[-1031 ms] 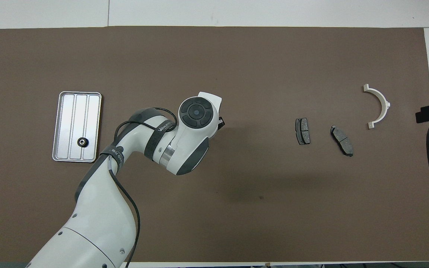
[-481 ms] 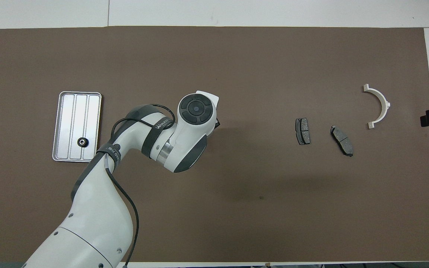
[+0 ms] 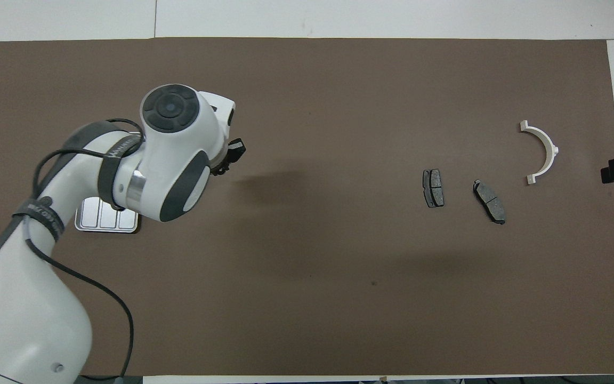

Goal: Pick bearing gear from pile to tray
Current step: 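Carry the bearing with the left gripper over the silver tray, then lower the bearing into the tray and open the left gripper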

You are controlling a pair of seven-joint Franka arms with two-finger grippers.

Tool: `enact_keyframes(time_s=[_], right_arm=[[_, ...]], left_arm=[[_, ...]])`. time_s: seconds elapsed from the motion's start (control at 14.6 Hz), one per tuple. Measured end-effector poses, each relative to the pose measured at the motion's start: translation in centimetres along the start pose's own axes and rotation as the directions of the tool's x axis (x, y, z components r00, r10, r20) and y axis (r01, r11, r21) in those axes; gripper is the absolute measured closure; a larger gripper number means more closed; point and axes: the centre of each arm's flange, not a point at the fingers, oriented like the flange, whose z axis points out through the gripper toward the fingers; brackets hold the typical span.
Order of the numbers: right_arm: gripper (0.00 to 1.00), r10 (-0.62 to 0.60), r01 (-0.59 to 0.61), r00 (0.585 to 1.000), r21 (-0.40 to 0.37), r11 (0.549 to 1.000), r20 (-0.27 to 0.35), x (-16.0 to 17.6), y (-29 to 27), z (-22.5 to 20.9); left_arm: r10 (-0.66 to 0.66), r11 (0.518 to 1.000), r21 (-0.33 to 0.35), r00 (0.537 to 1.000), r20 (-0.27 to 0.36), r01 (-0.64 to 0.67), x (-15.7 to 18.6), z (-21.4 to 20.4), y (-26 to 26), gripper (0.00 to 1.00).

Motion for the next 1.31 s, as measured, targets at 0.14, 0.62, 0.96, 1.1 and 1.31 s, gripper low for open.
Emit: enact_keyframes(time_s=[0.14,0.62,0.96,1.1,1.31], right_arm=[[0.0,-0.001,0.001,1.0,0.0,1.0,0.0,0.0,0.0,0.0],[0.0,-0.003,0.003,1.0,0.0,1.0,0.0,0.0,-0.1,0.0],[0.0,-0.003,0.003,1.0,0.0,1.0,0.0,0.0,-0.2,0.0],[0.0,-0.003,0.003,1.0,0.0,1.0,0.0,0.0,-0.2,0.0],[0.0,-0.004,0.004,1.0,0.0,1.0,0.0,0.0,-0.2,0.0]], left_arm=[[0.043,0.999,0.003,0.999,0.01,-0.043,3.3,0.1,-5.2,0.76],[0.169,0.986,-0.013,0.986,0.006,-0.169,10.8,2.1,-18.5,0.76],[0.158,0.987,-0.028,0.987,-0.033,-0.159,11.3,5.1,-21.8,0.76],[0.158,0.987,-0.031,0.987,-0.041,-0.159,10.8,6.4,-22.0,0.76],[0.16,0.986,-0.032,0.986,-0.042,-0.161,10.6,7.1,-22.0,0.76]])
